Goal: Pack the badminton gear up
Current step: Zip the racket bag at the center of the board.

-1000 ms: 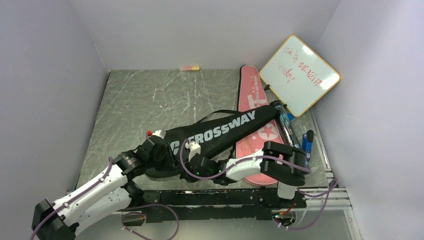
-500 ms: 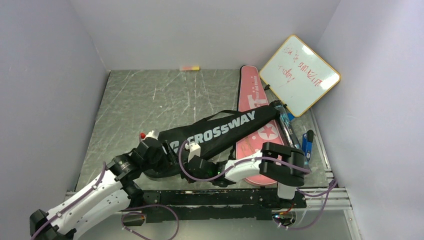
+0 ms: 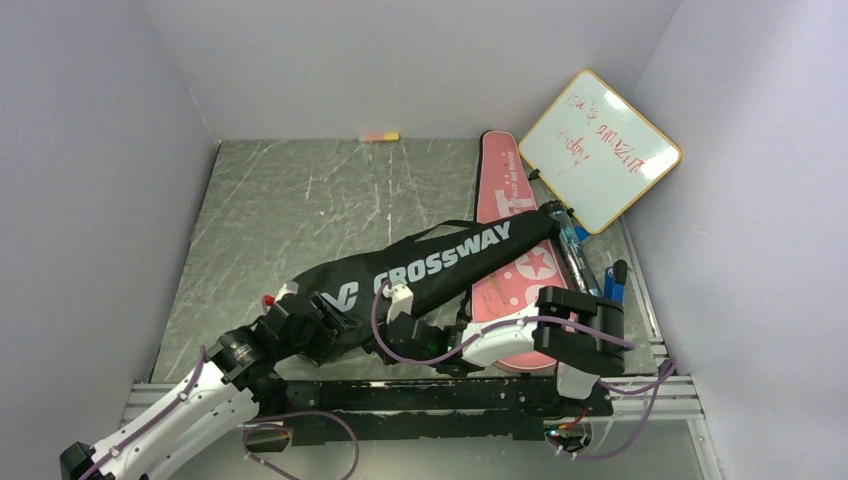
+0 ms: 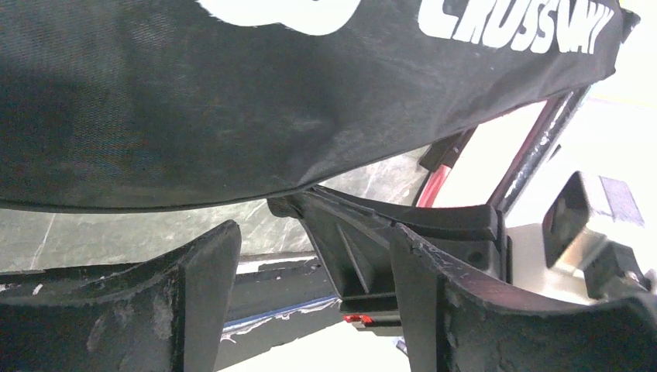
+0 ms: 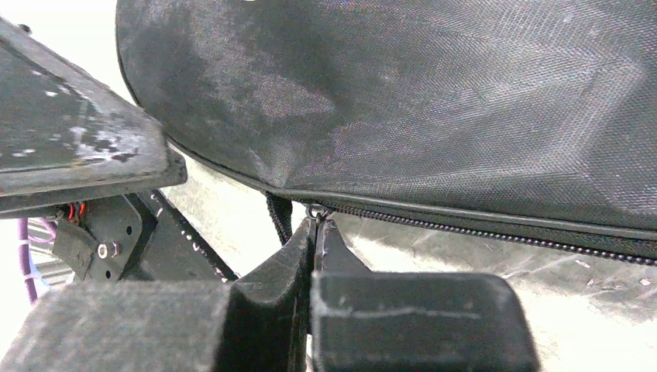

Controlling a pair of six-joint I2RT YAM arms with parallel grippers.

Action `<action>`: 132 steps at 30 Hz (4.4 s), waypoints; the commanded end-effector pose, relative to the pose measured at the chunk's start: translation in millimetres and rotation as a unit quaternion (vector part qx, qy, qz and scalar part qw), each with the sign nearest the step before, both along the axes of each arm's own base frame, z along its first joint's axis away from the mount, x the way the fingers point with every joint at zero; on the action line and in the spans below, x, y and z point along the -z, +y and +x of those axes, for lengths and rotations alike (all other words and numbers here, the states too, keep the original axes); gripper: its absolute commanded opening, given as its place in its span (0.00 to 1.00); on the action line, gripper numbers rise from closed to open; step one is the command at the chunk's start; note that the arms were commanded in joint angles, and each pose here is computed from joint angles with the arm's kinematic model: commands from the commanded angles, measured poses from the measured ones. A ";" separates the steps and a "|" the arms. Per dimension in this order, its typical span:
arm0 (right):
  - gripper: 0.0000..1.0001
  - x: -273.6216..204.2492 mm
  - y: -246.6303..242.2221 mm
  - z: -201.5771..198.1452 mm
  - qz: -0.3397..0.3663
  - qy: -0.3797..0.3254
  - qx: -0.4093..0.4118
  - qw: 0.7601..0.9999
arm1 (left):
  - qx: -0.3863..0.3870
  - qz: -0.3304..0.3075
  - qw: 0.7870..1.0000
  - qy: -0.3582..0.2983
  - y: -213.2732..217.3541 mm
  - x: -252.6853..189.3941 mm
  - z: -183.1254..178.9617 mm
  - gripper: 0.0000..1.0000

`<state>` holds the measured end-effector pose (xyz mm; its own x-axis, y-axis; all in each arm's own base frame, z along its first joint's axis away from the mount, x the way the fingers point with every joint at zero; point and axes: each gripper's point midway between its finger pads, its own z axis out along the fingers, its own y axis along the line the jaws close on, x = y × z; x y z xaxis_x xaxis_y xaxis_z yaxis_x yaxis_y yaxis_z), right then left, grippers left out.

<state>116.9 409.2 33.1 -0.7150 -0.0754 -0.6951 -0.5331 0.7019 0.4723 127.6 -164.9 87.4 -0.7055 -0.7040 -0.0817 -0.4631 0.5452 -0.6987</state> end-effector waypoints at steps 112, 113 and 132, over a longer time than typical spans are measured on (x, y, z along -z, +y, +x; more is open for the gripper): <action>0.00 -85.5 -390.1 260.6 -0.070 0.040 0.523 0.848 | 0.474 0.559 0.624 -0.270 -53.9 -69.6 116.8 0.05; 0.00 -85.2 -393.0 262.0 -0.068 0.042 0.523 0.848 | 0.469 0.553 0.626 -0.286 -53.0 -80.2 116.7 0.05; 0.53 -164.7 -340.5 249.9 0.061 -0.035 0.379 0.923 | 0.209 0.554 0.775 -0.221 37.7 -156.1 215.6 0.05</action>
